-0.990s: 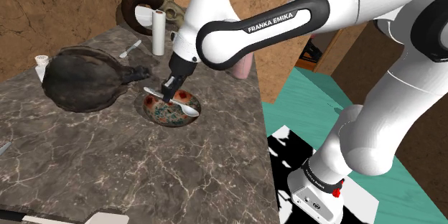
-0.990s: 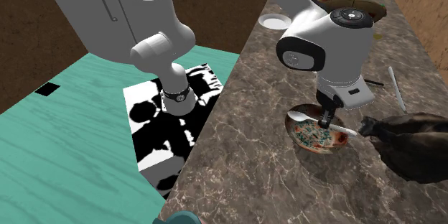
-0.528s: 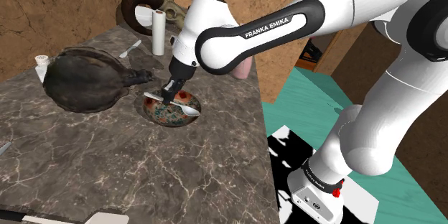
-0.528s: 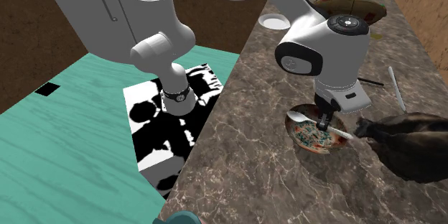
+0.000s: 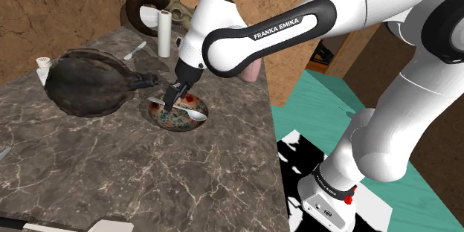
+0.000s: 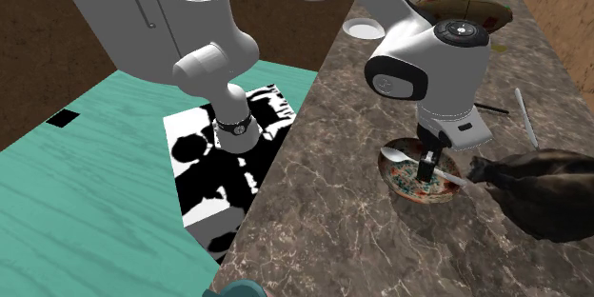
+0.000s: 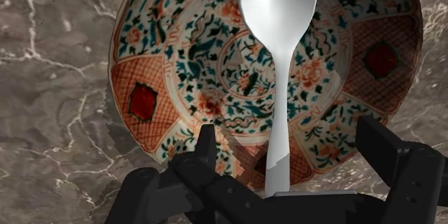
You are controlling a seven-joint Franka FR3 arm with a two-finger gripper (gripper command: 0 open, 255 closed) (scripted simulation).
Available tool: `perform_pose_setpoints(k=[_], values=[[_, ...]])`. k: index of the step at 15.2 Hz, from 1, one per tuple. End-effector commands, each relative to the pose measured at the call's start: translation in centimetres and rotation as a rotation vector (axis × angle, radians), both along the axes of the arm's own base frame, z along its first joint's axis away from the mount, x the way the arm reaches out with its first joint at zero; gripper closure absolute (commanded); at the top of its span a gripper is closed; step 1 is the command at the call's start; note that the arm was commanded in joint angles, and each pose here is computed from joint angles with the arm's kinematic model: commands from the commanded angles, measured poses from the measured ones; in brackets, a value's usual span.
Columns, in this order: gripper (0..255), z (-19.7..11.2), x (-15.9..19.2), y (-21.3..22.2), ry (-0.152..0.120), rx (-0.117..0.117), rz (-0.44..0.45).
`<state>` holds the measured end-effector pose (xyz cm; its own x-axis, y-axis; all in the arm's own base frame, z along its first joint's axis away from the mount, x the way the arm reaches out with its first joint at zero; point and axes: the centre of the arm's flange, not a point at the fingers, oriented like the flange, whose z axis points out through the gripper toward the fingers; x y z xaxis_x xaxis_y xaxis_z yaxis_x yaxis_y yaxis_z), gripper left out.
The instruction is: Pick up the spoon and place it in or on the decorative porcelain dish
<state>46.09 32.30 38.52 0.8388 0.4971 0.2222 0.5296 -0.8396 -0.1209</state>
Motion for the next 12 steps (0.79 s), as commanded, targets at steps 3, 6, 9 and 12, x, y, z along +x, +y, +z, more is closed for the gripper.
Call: perform_pose_setpoints(k=[3,6,9,12], values=[[0,3.8,-0.5,-0.9,0.0,0.0,0.0],[0,4.8,-0.6,-1.1,0.0,0.0,0.0],[0,4.8,-0.6,-1.1,0.0,0.0,0.0],[0,4.8,-0.6,-1.1,0.0,0.0,0.0]])
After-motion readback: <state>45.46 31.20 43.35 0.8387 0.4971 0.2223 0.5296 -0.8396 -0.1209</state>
